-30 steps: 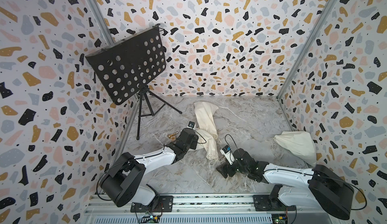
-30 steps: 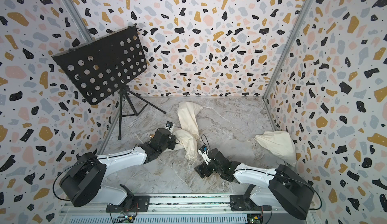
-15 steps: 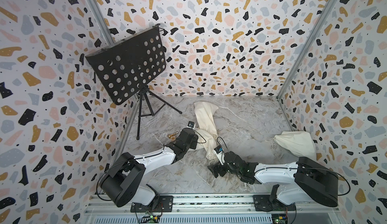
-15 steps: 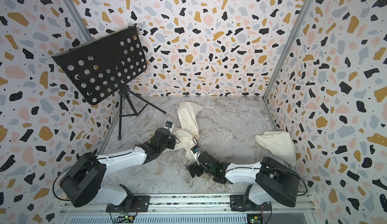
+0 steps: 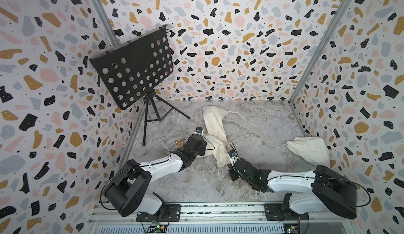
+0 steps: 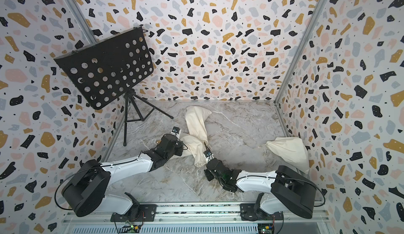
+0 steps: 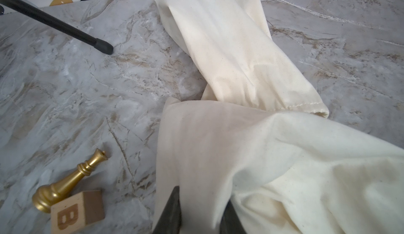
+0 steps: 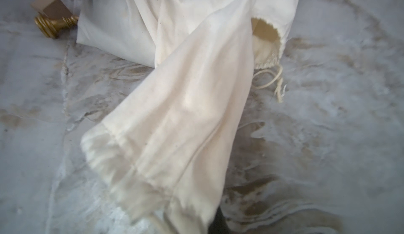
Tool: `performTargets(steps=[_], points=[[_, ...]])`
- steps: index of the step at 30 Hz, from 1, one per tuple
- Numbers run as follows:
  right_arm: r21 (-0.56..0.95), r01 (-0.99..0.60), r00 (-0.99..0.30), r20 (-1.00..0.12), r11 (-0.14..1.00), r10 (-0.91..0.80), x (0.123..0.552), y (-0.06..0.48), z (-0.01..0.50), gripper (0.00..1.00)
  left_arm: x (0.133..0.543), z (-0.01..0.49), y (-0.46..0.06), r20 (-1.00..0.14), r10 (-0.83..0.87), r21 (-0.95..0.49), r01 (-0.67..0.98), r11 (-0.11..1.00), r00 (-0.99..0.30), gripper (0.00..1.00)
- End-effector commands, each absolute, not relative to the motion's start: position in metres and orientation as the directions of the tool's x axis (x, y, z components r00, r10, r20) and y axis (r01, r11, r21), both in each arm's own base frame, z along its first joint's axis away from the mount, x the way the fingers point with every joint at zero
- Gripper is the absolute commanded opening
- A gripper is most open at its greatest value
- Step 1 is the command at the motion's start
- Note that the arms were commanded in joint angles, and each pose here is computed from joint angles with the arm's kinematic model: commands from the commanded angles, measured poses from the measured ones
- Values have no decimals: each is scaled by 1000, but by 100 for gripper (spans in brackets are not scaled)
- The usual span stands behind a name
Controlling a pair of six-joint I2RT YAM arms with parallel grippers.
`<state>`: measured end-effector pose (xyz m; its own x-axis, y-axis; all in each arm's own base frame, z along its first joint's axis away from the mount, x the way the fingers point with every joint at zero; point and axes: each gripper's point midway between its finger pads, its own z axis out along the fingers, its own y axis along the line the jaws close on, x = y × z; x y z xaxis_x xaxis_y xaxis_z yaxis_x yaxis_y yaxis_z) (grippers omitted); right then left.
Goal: Close the soil bag
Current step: Pick up the soil bag from the center of the board.
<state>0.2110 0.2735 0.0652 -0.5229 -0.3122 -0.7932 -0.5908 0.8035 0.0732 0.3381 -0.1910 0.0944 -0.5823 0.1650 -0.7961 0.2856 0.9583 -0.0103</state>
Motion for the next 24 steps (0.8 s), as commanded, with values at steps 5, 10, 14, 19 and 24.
performTargets(steps=[5, 10, 14, 19, 24], points=[[-33, -576, -435, -834, 817, -340, 216, 253, 105, 0, 336, 102, -180, -813, 149, 0, 257, 966, -563, 9], [-183, -589, -319, -842, 787, -435, 222, 244, 172, 0, 334, 137, -169, -860, 137, 19, 236, 971, -492, 25], [-251, -614, -217, -858, 749, -466, 229, 256, 227, 0, 330, 188, -159, -914, 118, 31, 222, 975, -389, 50], [-247, -692, -133, -880, 678, -456, 233, 295, 276, 0, 313, 251, -145, -968, 70, 15, 225, 974, -242, 81], [-275, -711, -93, -876, 647, -474, 244, 319, 300, 0, 274, 302, -151, -996, 17, -16, 358, 934, -89, 88]])
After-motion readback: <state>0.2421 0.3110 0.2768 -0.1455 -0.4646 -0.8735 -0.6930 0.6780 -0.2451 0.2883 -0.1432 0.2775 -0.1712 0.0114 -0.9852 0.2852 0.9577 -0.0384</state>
